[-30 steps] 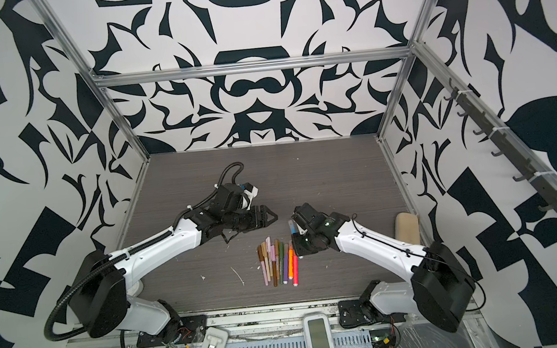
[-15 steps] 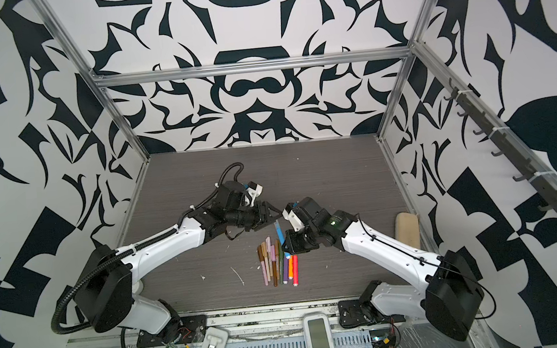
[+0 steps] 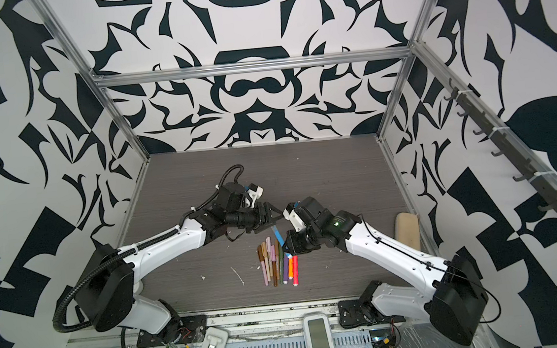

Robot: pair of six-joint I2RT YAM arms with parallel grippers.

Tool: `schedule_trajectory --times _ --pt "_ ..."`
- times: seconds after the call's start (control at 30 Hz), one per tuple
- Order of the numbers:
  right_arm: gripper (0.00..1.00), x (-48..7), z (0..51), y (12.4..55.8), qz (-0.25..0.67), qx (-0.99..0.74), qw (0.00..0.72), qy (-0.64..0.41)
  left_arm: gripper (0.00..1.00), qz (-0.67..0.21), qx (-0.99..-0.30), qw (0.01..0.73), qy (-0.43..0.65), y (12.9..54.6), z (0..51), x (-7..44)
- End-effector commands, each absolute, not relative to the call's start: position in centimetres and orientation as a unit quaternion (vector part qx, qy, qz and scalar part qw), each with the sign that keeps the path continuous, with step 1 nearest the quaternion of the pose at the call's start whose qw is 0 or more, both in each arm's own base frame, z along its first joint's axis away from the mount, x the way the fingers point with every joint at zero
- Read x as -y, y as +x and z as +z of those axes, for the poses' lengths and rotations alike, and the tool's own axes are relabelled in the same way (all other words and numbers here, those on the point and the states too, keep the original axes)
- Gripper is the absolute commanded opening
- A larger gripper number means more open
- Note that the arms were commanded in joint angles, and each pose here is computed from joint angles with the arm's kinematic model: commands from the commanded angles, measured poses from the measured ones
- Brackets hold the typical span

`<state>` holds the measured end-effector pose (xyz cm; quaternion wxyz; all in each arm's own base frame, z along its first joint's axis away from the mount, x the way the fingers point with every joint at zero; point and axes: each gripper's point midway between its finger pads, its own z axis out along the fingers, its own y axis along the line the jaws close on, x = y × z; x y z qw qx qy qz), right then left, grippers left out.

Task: Open the pen caps
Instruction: 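Bring the blue highlighter cap between the left gripper fingers and close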

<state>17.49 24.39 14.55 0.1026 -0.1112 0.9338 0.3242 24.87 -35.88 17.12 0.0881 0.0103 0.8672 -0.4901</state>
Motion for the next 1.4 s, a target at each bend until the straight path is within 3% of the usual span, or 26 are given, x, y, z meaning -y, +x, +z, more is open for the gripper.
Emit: schedule_trajectory --times 0.0,0.23,0.37,0.47,0.63,0.8,1.0,1.13,1.33,1.37 --pt "0.00 -24.2 16.6 18.7 0.317 -0.930 0.143 -0.116 0.65 -0.464 -0.882 0.085 0.004 24.6 16.1 34.9" --pt "0.00 -23.3 15.9 19.0 0.287 -0.940 0.146 -0.112 0.73 -0.456 -0.885 0.096 0.011 24.7 16.8 34.6" --pt "0.00 -23.5 16.2 19.0 0.294 -0.937 0.148 -0.115 0.71 -0.455 -0.885 0.094 0.013 24.7 16.6 34.7" --pt "0.00 -24.6 17.3 18.7 0.333 -0.922 0.152 -0.125 0.64 -0.456 -0.886 0.083 0.010 24.6 16.0 34.9" --pt "0.00 -25.5 18.4 18.4 0.370 -0.905 0.160 -0.132 0.44 -0.467 -0.881 0.080 0.005 24.7 16.0 35.3" --pt "0.00 -25.7 18.4 18.2 0.380 -0.902 0.156 -0.134 0.41 -0.469 -0.880 0.075 0.005 24.8 15.9 35.5" --pt "0.00 -25.6 18.0 18.1 0.376 -0.904 0.153 -0.133 0.27 -0.472 -0.878 0.075 0.006 24.8 16.1 35.6" --pt "0.00 -25.6 17.6 18.1 0.373 -0.906 0.150 -0.131 0.26 -0.472 -0.878 0.078 0.005 24.8 16.3 35.6" --pt "0.00 -25.7 17.7 18.4 0.374 -0.906 0.153 -0.127 0.00 -0.478 -0.875 0.077 0.011 24.7 16.7 35.7" --pt "0.04 -25.8 17.7 18.4 0.374 -0.906 0.153 -0.126 0.00 -0.479 -0.874 0.078 0.011 24.7 16.8 35.7"
